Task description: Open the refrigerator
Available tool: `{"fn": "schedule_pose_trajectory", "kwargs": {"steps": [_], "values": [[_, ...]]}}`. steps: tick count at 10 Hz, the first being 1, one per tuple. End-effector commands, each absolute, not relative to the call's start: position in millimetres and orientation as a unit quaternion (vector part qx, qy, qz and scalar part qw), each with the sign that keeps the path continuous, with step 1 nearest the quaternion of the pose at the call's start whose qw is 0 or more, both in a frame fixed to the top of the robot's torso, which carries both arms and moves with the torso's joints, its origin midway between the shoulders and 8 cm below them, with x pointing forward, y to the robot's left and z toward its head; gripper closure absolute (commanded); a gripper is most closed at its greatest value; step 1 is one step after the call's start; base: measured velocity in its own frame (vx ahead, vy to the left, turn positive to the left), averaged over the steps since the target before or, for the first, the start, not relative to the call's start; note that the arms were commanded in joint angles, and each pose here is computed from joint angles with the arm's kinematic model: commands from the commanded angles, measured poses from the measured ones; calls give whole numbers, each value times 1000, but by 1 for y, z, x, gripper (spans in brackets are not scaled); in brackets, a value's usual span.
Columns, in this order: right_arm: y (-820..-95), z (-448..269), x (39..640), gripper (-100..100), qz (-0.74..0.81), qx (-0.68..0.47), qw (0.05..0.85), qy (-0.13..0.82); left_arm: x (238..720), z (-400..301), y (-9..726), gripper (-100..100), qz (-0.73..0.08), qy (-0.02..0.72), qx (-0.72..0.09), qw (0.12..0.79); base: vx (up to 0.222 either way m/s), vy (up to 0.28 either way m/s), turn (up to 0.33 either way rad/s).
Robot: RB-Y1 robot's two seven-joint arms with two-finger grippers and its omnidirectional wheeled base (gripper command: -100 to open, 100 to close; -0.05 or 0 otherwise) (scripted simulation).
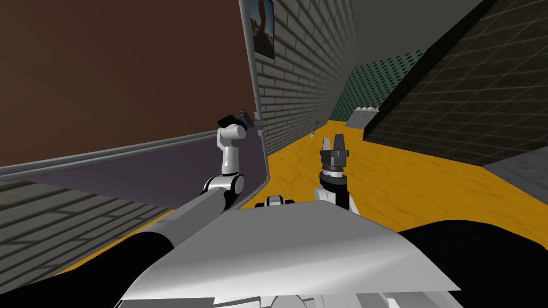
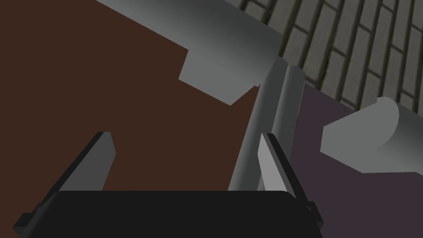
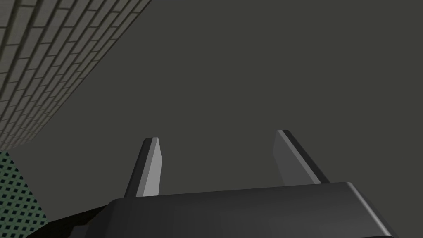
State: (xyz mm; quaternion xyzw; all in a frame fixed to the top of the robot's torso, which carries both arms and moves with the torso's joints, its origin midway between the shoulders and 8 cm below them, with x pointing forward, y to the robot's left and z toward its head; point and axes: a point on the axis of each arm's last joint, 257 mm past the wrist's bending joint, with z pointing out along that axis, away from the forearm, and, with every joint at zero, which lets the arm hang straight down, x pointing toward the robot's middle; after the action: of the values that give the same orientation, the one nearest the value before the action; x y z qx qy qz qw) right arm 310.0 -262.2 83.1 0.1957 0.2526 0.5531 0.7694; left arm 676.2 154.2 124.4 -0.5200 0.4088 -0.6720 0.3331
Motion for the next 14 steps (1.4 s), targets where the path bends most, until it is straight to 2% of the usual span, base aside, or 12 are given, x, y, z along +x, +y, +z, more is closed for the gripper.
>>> {"fn": "schedule_pose_trajectory", "kwargs": {"steps": [1,5,7,10,11,12,14], "values": [[-262,83,310,0,553,196,769,253,680,125,142,-100,-669,417,-534,304,12,-56,85],[-262,83,310,0,553,196,769,253,680,125,114,-100,-670,430,-550,253,23,-63,69],[-262,83,310,0,553,196,769,253,680,126,112,-100,-671,429,-549,253,8,-42,24],[-262,83,310,0,553,196,769,253,691,131,153,-100,-658,408,-567,280,8,20,-268],[-262,83,310,0,553,196,769,253,689,129,145,-100,-661,413,-564,275,3,24,-54],[-262,83,310,0,553,196,769,253,688,129,139,100,-662,415,-562,270,3,-5,171],[-262,83,310,0,553,196,769,253,681,126,116,100,-669,428,-552,254,3,-29,250]]}}
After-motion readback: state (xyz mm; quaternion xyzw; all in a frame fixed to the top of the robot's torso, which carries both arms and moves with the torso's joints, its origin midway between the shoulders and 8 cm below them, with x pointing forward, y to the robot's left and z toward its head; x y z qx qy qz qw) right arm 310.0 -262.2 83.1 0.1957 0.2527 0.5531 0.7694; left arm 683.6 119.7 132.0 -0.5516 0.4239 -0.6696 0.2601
